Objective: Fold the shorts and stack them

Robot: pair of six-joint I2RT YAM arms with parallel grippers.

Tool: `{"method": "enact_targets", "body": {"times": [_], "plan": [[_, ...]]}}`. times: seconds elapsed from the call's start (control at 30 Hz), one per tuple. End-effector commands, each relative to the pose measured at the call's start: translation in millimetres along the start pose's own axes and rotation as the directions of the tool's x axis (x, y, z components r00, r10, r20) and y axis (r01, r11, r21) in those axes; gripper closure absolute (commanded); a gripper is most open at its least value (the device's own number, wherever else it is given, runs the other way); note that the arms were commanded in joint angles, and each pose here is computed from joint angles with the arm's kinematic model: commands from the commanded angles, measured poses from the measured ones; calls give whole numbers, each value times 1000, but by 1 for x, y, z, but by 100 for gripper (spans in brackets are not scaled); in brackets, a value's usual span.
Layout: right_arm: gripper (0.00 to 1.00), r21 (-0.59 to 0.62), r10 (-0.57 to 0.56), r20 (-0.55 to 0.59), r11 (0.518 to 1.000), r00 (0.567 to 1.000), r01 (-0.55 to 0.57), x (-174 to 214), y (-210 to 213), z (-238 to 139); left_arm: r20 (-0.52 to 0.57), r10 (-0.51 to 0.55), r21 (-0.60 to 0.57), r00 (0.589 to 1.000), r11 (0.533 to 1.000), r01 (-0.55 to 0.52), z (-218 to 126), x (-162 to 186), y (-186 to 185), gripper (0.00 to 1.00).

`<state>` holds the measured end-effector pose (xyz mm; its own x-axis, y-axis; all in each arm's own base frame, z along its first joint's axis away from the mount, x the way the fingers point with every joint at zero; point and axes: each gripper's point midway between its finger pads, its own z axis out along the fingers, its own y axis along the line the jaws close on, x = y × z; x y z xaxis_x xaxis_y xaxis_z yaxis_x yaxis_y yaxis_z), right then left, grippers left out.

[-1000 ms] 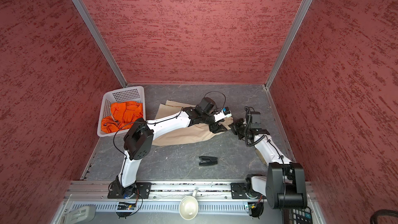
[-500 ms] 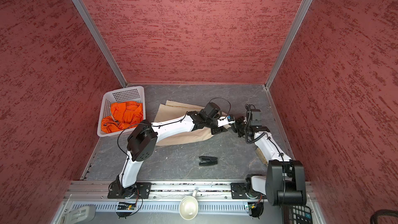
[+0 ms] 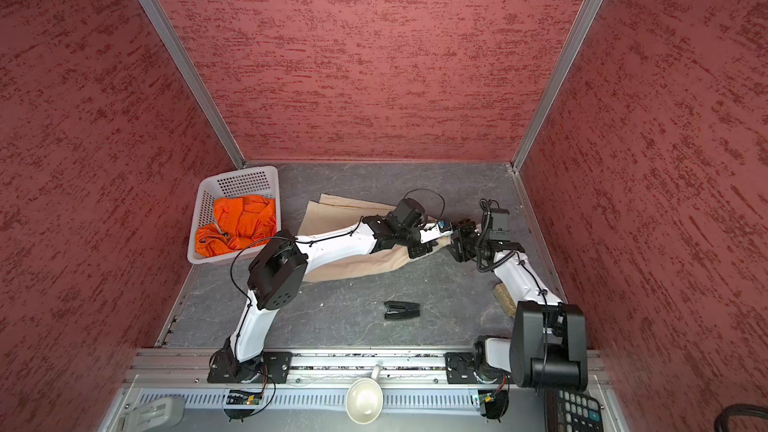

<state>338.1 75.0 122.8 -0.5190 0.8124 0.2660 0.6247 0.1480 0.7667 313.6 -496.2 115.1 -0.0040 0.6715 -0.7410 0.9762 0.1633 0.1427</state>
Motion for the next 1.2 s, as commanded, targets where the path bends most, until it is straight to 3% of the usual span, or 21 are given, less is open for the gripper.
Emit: {"method": "enact_targets", "body": {"times": [0.0, 0.2, 0.53, 0.7, 0.77, 0.83, 0.9, 1.17], "plan": [[27, -25, 63, -73, 998, 995, -65, 2, -5, 9, -21, -24, 52, 1000, 998, 25, 7, 15, -9, 100], [24, 0, 113, -116, 994, 987, -114, -11, -27, 21, -22, -12, 70, 1000, 997, 14, 5, 20, -15, 100], [26, 55, 104, -216, 994, 971, -94, -17, -52, 51, -17, 2, 77, 1000, 997, -1, 2, 18, -20, 98], [30, 32, 68, -235, 998, 970, -62, -19, -49, 56, -21, 19, 94, 1000, 995, -17, 1, 18, -27, 87], [35, 22, 56, -241, 998, 969, -52, -19, -49, 56, -25, 21, 94, 999, 995, -19, -1, 18, -29, 74], [44, 28, 39, -238, 999, 970, -34, -19, -52, 56, -26, 24, 69, 999, 997, -22, -6, 17, -27, 55], [52, 43, 26, -230, 999, 973, -17, -19, -55, 55, -19, 28, 41, 999, 999, -28, -13, 15, -24, 46], [82, 178, -95, -166, 976, 982, 125, -29, -63, 41, 11, -74, -58, 997, 996, 75, -50, 12, -4, 40]]}}
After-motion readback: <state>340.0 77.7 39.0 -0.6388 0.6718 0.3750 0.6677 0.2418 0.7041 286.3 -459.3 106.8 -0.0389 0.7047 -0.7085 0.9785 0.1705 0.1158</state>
